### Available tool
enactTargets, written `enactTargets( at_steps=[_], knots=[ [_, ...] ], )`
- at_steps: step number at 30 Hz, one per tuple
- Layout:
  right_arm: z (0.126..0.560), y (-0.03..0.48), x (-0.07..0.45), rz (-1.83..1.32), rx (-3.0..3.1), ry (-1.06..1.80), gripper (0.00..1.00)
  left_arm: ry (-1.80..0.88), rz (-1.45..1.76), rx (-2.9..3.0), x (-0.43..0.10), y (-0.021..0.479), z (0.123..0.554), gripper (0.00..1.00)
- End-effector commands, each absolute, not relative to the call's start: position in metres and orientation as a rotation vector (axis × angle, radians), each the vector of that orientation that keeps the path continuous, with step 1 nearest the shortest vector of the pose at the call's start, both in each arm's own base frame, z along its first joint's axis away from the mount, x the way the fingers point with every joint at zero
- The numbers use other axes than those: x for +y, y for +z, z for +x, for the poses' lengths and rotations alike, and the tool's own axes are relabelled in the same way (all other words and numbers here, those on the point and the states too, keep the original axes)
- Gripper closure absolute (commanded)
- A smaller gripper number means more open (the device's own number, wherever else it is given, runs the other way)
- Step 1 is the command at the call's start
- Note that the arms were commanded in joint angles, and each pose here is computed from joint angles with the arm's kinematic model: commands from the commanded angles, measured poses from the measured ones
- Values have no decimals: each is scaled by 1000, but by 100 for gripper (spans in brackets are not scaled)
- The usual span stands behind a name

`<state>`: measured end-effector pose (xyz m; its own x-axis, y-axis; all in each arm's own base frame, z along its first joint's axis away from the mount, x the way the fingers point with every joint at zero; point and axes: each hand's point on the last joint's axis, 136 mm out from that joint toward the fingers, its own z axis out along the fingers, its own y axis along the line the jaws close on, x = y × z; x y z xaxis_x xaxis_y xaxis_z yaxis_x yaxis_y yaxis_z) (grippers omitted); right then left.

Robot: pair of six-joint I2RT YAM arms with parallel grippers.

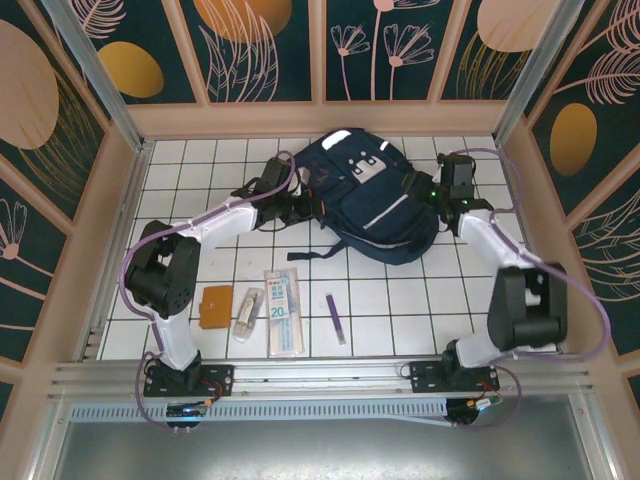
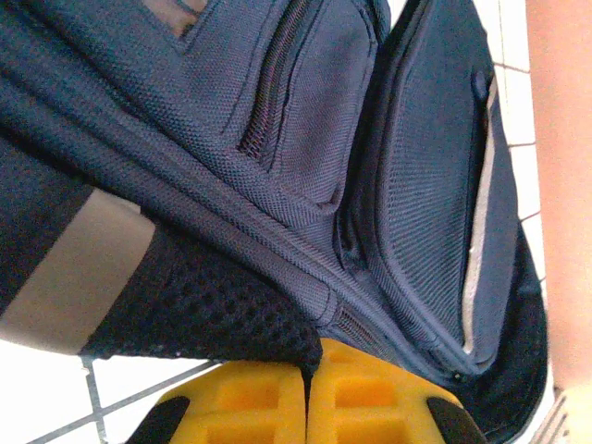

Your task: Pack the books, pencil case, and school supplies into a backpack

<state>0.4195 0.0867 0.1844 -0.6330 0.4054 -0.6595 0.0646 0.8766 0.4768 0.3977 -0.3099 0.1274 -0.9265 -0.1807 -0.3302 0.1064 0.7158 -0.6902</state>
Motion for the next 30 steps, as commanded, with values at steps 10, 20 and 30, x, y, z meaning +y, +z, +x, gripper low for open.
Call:
enactTargets(
  at_steps=[10,20,30],
  knots=[
    [271,150,293,-430,2550,1026,54,-1457,-359,2541,-347,179,393,100],
    [361,138,250,-28,2400,375,58,-1607,-440,2522,-357,195,374,100],
    [377,168,266,-39,2273,417,50,-1653,-470,2529,-370,191,356,100]
  ],
)
